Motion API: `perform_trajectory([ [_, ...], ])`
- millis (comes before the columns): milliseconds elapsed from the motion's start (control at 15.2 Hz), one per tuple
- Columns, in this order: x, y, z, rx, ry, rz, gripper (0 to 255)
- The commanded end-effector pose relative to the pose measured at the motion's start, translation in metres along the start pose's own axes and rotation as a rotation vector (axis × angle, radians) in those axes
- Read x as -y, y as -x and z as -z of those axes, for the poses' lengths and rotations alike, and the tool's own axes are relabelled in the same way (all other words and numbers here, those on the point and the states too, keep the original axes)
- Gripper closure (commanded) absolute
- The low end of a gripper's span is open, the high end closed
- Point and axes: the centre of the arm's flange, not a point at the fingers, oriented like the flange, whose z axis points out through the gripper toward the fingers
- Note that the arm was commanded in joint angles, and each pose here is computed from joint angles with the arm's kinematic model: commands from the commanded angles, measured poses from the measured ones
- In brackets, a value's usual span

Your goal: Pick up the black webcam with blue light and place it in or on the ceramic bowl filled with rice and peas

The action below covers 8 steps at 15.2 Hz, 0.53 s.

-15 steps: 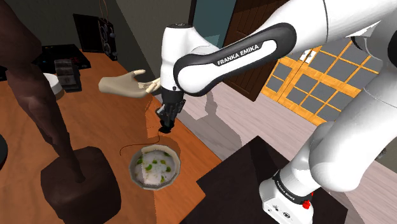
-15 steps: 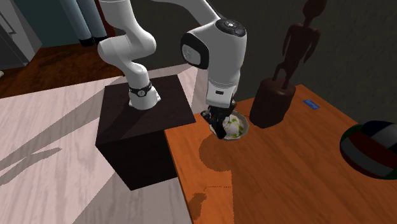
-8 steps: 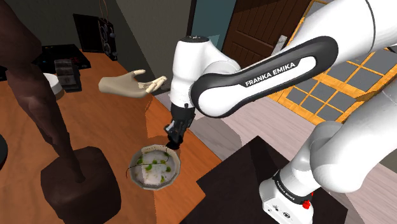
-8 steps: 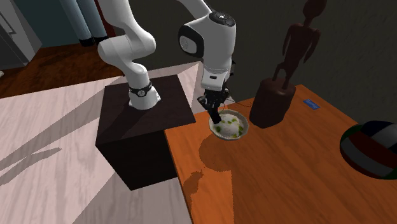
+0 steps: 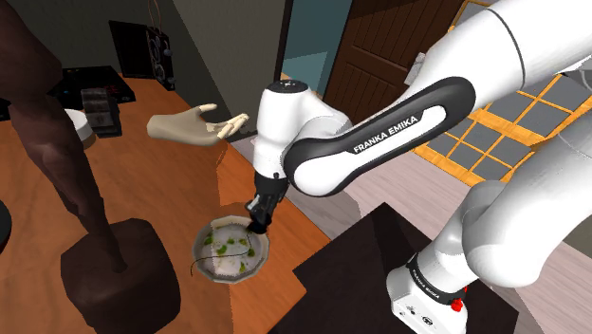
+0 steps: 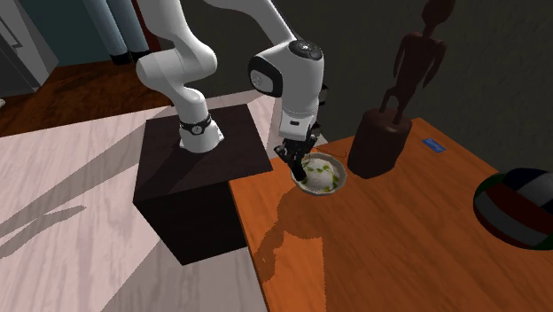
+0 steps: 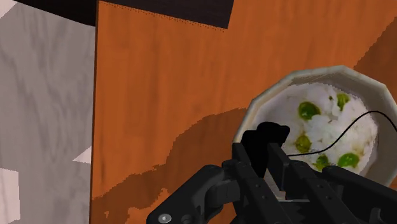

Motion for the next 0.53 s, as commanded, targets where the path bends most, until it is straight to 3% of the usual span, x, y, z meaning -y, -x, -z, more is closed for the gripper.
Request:
perform_trajectory([
  [0, 0.001, -0.001, -0.010, -0.001, 0.000, 0.000, 255],
  [462, 0.000, -0.001, -0.023, -0.001, 0.000, 0.000, 255],
])
